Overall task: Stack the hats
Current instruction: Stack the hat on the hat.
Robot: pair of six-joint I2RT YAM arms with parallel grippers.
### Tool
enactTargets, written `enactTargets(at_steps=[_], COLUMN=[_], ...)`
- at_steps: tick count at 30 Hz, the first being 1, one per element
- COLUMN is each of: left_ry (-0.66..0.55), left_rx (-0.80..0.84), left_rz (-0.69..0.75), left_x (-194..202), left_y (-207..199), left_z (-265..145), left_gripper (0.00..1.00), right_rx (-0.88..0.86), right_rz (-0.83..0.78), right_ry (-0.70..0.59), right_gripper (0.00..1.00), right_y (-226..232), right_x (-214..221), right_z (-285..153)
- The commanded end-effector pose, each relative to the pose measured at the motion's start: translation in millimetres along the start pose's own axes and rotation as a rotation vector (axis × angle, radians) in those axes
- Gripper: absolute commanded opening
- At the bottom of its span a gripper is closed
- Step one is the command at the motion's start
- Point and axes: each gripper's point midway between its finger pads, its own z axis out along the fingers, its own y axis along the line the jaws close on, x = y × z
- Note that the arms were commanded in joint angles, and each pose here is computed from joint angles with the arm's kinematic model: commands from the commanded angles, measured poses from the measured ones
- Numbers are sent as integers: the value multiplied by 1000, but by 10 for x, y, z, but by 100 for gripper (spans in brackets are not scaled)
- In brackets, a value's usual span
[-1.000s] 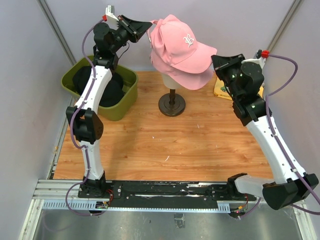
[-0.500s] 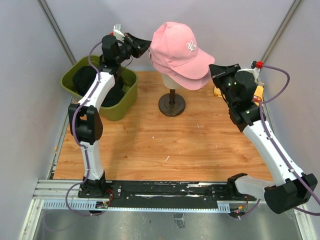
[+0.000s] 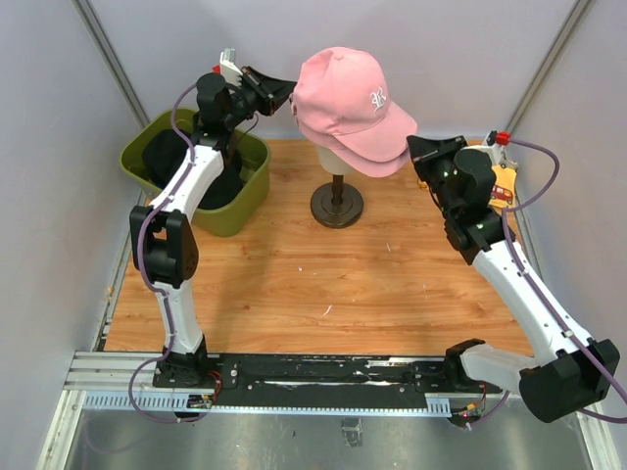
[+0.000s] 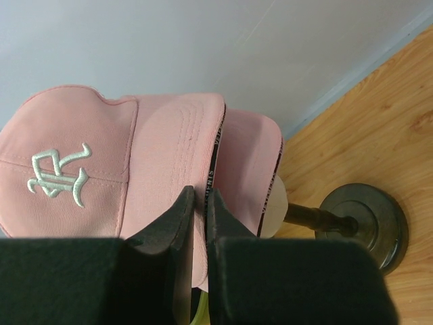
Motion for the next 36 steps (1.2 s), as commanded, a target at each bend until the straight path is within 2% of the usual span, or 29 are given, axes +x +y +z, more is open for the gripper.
enactTargets(at_steps=[1,7,36], left_ry=[-42,-33,-24], left_rx=[56,39,-40], left_rz=[46,35,-2], left_x=[-155,-101,32], left_y=[-317,-266,37], left_z=[-93,-127,-219], left_gripper=[3,1,1], right_rx=[117,142,232], right_rz=[-45,-44,-51], right_ry=[54,71,188], right_gripper=[1,0,1], right_y=[-402,-507,-869], right_x=[173,184,460], right_z=[-19,-36,-140])
